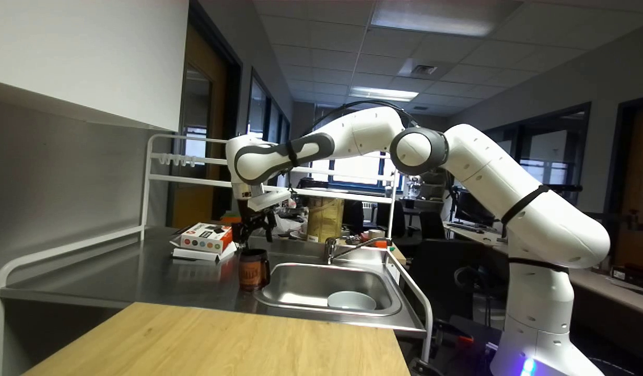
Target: Remove the cup from the sink and put it on the sink counter
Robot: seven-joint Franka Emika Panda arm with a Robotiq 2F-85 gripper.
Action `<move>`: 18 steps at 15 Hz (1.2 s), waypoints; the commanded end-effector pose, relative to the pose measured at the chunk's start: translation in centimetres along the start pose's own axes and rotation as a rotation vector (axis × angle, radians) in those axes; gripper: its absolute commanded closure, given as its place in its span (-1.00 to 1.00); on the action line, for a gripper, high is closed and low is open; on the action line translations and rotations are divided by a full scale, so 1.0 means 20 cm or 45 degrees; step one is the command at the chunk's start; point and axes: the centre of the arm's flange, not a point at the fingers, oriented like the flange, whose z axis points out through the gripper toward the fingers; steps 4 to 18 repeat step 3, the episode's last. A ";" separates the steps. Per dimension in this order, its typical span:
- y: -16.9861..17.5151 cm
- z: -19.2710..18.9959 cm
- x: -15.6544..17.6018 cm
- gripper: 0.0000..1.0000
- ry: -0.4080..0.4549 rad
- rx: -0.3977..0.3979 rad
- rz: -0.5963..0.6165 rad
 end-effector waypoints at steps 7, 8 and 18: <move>-0.05 -0.27 -0.14 -1.00 0.046 0.018 -0.051; -0.05 -0.27 -0.14 -1.00 0.046 0.018 -0.051; -0.05 -0.27 -0.14 -1.00 0.046 0.018 -0.051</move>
